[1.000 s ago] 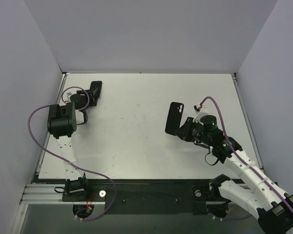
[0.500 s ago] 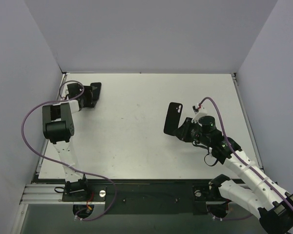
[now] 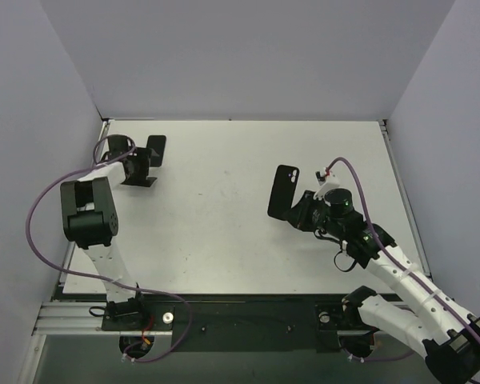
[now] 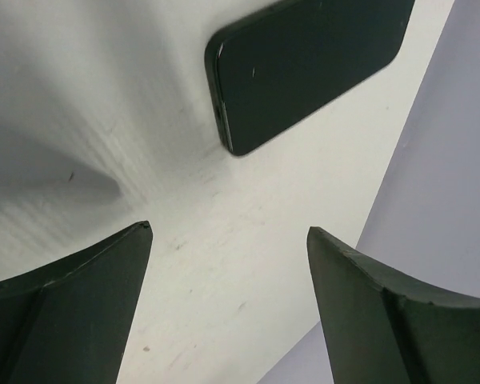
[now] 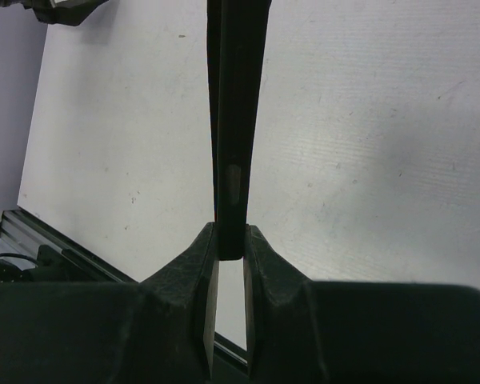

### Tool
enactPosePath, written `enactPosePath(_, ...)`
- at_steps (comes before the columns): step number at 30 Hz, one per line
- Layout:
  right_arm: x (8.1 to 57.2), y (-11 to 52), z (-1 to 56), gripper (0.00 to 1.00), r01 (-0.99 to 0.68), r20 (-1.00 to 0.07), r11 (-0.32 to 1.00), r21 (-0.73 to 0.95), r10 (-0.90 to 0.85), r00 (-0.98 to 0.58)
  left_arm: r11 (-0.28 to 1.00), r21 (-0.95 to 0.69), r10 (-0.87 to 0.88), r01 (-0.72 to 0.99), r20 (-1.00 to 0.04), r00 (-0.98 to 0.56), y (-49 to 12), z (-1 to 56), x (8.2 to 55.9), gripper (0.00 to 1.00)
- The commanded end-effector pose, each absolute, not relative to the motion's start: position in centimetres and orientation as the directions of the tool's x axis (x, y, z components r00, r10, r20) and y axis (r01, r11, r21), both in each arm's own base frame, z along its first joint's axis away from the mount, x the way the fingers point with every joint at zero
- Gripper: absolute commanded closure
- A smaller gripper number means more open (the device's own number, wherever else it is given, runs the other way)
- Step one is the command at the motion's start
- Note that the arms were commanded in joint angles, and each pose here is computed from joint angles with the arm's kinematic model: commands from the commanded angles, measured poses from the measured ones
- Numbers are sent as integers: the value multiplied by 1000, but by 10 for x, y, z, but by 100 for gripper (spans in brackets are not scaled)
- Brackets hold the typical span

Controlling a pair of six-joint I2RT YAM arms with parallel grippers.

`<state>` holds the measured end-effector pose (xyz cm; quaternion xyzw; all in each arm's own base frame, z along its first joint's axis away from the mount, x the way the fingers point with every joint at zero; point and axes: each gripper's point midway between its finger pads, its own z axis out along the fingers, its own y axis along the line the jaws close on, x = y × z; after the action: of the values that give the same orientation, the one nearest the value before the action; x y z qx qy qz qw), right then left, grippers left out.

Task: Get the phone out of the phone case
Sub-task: Place the phone at the center of the board, then place the phone case at the center of the board.

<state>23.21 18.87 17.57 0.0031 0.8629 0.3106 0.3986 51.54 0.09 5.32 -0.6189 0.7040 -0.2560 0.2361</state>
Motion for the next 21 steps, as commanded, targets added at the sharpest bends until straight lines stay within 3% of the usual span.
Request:
enactPosePath(1,247,192,194,100,-236,-706,804,545,288,-647,235,-718,-970,-656,-131,-203,-23,112,500,11)
enactPosePath(7,265,178,173,100,-127,-634,808,575,342,-694,458,-748,-881,-480,-310,-357,-90,151,464,11)
enactPosePath(13,301,143,173,100,15,-579,791,612,461,-672,680,-718,-691,-152,-557,-460,-164,218,431,10)
enactPosePath(17,330,105,168,100,148,-520,749,645,573,-634,742,-667,-574,67,-685,-449,-190,265,411,11)
enactPosePath(21,358,61,161,100,275,-473,702,657,669,-573,734,-646,-549,211,-746,-376,-194,307,396,12)
